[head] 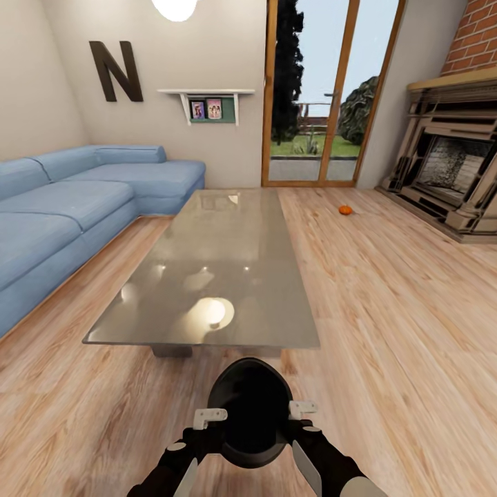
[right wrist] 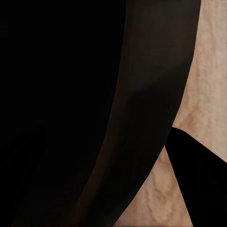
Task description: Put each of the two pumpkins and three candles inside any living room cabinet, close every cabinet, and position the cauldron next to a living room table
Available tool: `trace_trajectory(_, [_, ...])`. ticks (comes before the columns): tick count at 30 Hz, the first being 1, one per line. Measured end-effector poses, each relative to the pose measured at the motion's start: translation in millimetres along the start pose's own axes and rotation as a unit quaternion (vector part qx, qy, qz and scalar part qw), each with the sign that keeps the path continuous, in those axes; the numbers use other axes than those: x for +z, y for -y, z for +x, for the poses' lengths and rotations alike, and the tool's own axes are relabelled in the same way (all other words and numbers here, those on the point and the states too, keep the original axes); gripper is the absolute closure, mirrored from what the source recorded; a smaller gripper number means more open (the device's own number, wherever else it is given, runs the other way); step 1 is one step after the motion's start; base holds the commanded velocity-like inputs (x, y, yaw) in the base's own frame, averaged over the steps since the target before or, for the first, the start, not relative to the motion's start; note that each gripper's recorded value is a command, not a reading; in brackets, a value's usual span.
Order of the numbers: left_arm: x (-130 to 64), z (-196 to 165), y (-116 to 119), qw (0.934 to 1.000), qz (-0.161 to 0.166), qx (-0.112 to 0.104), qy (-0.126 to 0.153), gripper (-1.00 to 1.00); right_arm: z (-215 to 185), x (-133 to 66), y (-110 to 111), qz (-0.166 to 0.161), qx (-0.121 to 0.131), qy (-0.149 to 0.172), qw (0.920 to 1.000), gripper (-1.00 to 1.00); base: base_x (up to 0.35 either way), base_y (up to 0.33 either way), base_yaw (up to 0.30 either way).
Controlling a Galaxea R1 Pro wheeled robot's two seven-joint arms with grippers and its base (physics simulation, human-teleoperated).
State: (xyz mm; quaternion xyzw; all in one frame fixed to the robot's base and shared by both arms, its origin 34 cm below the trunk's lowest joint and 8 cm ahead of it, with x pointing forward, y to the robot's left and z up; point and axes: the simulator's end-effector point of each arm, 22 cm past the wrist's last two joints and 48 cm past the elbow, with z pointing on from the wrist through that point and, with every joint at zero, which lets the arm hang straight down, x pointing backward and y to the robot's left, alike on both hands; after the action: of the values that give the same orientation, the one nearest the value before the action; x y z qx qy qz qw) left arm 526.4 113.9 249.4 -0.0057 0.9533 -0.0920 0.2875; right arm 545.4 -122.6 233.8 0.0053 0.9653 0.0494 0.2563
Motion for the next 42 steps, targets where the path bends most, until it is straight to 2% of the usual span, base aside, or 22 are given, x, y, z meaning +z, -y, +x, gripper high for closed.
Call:
trace_trajectory(14, [0.0,-0.8,-0.1,1.0,0.0,0.001,0.001,1.0,-0.6,0.1,-0.2,0.0,0.001,0.001,1.0,1.0,0.008,0.0,0.0])
trace_trajectory(23, [8.8,16.9,-2.8,0.9998,-0.001,-0.002,-0.017,1.0,17.5,10.5,1.5,0.0,0.002,-0.018,0.9998,1.0,0.0,0.0,0.0])
trace_trajectory(42, [8.6,16.8,-2.9,0.9999,-0.001,-0.003,-0.017,1.0,17.0,10.5,1.3,0.0,0.002,-0.017,0.9998,1.0,0.021,0.0,0.0])
